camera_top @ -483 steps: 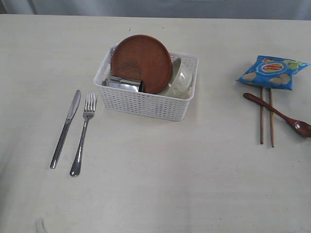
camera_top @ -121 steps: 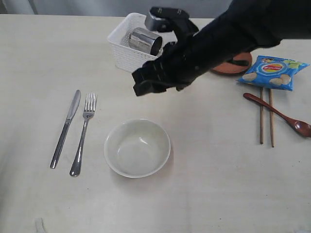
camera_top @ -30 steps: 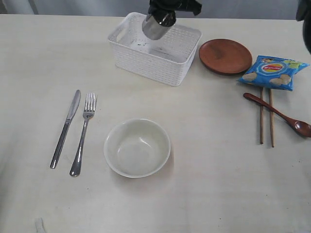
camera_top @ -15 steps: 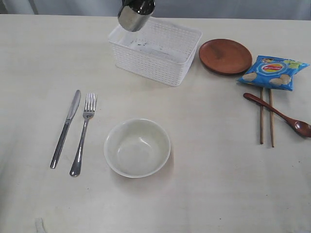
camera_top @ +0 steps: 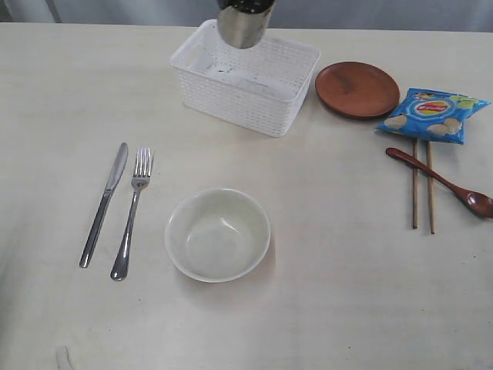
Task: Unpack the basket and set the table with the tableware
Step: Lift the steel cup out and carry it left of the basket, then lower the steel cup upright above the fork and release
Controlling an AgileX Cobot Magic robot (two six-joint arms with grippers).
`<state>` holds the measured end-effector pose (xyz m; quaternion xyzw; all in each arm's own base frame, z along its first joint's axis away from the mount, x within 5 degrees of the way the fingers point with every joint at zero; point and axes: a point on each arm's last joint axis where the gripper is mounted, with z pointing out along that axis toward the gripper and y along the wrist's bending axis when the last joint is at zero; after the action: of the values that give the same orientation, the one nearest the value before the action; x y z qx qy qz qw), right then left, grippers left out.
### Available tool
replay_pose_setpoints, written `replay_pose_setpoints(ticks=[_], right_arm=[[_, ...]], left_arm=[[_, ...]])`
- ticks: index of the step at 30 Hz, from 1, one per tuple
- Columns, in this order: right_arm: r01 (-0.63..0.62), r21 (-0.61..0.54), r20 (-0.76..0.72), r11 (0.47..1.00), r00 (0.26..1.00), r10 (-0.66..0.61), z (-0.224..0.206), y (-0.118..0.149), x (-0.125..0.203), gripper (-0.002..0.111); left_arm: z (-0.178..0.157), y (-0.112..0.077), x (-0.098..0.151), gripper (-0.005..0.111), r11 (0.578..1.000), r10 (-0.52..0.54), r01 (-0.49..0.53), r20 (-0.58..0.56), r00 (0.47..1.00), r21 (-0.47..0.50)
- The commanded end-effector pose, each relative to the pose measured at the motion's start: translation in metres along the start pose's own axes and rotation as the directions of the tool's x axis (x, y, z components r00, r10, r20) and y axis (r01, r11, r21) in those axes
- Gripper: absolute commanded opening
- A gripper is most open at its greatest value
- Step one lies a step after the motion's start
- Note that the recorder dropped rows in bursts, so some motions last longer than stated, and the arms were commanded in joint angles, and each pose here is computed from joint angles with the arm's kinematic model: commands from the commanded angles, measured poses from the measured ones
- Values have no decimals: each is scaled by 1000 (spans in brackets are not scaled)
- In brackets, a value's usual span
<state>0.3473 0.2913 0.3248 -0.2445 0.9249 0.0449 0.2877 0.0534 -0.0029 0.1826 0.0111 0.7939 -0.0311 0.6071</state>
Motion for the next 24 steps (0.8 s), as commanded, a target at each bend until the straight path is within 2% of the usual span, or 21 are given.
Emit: replay_pose_setpoints(ticks=[1, 4, 9, 14, 24], right_arm=[[120, -36, 17, 992, 993, -119, -1, 37, 5, 0], [170, -66, 60, 983, 984, -166, -2, 58, 6, 0], [183, -83, 60, 980, 982, -178, 3, 75, -1, 0], [227, -98, 36, 969, 974, -225, 27, 94, -9, 0], [211, -192, 19, 958, 977, -211, 87, 121, -10, 0]], left_arm=[[0, 0, 0, 0, 1000, 10, -10, 9, 1000, -5], [0, 0, 0, 0, 1000, 10, -10, 9, 1000, -5], [0, 0, 0, 0, 1000, 10, -10, 9, 1000, -5], [0, 0, 0, 0, 1000, 10, -10, 9, 1000, -5], [0, 0, 0, 0, 1000, 10, -10, 9, 1000, -5]])
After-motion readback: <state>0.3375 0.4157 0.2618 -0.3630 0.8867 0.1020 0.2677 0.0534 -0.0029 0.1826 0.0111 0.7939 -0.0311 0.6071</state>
